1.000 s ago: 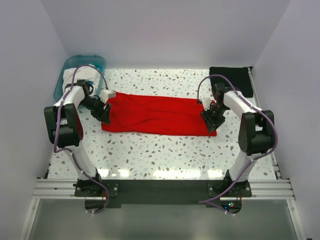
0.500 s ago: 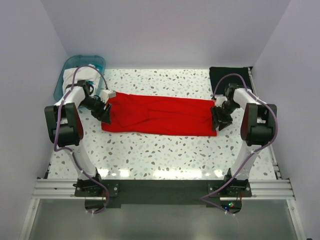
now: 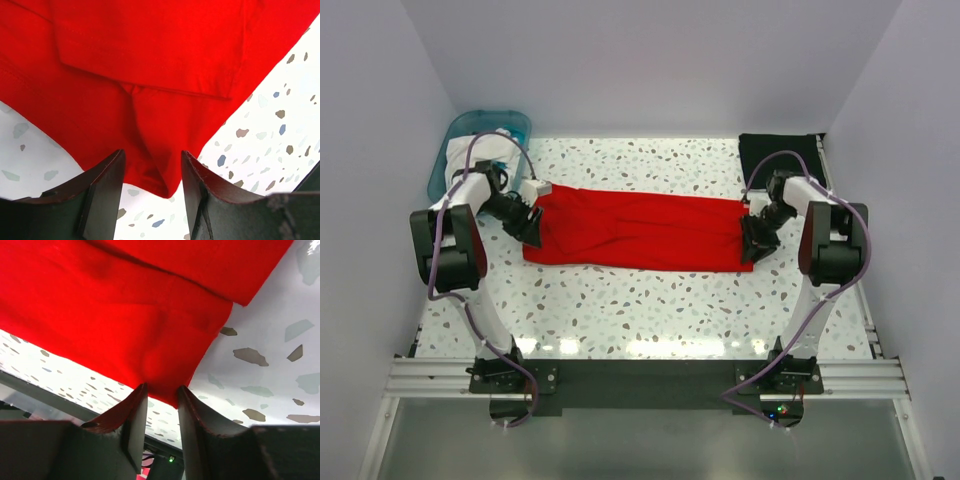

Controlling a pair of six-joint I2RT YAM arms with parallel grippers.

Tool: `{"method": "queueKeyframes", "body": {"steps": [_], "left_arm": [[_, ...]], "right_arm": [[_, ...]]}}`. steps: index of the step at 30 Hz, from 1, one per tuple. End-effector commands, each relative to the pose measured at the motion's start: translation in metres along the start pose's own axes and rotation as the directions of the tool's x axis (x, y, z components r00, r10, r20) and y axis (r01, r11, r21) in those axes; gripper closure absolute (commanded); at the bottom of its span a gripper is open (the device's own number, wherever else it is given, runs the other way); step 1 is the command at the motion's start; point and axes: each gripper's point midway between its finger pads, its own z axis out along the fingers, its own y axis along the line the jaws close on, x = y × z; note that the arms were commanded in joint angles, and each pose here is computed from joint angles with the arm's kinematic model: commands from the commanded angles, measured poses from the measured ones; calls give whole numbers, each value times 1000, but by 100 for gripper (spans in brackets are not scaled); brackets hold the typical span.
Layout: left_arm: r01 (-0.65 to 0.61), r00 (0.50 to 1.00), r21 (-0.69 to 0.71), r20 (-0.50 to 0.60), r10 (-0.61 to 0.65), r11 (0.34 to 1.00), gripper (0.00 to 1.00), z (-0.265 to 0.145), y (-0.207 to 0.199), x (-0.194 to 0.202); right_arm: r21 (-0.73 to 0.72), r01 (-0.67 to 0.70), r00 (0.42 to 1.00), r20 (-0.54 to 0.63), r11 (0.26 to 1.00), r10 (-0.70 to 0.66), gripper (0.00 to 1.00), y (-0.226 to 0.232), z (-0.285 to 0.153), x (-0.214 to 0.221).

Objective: Fold and stack the t-shirts
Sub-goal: Fold the tshirt

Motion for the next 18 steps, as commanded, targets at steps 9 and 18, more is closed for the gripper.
{"method": "queueKeyframes", "body": {"steps": [9,18], "left_arm": [[19,1000,24,9,-19,1000,47,7,0,3],[27,1000,34,-9,-27,999,58,9,0,6]], "right_arm": [[-14,-24,999,31,1000,24,66,5,-16,-4],[6,-29,999,44,1000,29,99,-2,-21,-5]]}}
